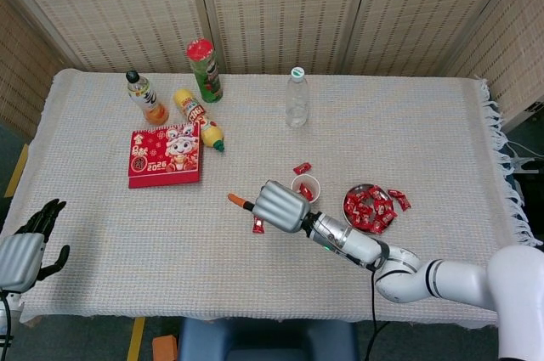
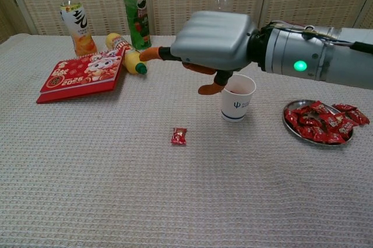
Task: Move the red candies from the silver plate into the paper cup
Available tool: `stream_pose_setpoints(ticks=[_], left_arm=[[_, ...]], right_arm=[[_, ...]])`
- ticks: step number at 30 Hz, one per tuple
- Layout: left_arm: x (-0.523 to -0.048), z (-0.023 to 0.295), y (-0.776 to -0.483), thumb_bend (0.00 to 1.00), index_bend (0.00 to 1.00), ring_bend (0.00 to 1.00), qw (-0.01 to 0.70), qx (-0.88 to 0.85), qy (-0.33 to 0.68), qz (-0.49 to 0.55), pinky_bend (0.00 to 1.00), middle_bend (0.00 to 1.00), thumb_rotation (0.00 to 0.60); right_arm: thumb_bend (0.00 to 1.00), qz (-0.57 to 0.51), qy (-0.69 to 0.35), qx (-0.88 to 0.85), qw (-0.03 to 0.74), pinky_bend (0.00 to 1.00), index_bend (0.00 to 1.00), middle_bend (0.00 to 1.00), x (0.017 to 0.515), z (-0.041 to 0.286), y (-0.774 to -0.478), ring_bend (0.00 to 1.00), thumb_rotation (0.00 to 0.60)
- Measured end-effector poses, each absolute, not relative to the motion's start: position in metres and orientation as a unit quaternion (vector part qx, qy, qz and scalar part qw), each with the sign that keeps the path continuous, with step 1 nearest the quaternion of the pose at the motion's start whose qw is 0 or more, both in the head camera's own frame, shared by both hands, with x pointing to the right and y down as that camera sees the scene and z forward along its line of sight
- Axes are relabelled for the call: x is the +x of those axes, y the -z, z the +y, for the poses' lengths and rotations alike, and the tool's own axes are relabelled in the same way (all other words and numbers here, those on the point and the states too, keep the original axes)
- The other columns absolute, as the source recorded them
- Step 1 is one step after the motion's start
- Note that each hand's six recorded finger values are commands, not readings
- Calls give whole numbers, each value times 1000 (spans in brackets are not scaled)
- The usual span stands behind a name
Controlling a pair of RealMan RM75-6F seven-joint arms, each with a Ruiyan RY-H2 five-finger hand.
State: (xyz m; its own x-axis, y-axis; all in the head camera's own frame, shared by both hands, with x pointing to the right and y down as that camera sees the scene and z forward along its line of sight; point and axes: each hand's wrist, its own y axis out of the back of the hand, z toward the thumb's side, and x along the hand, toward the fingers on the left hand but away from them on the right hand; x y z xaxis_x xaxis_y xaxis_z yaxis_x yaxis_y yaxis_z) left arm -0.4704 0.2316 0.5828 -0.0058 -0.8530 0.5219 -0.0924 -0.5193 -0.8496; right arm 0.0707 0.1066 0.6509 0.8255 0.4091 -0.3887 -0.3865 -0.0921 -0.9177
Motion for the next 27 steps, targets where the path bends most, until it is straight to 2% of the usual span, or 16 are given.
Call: stream_pose_setpoints(ticks=[3,10,14,19,27], left_arm=[[-470,232,-583,449,10,127,316,-631,602,374,351,0,600],[-470,232,-584,448,10,129,316,-631,602,373,354,0,600],[-472,231,-584,448,10,129,314,-630,603,375,355,0,600],[-471,231,-587,449,10,133,312,-632,606,369,358,0,600],[-472,230,-587,449,8,133,311,-631,607,370,358,0,600]], right_arm=[[184,7,-300,-678,671,950,124,805,67,110,-663,705,600],[184,23,-314,-686,655,951,0,805,65,118,-685,705,600],[184,38,-326,-696,639,951,42,805,61,126,-702,705,600],[184,57,-341,-710,613,951,0,805,61,133,-717,703,600],[183,67,-361,-725,583,951,0,805,62,136,-731,701,600]])
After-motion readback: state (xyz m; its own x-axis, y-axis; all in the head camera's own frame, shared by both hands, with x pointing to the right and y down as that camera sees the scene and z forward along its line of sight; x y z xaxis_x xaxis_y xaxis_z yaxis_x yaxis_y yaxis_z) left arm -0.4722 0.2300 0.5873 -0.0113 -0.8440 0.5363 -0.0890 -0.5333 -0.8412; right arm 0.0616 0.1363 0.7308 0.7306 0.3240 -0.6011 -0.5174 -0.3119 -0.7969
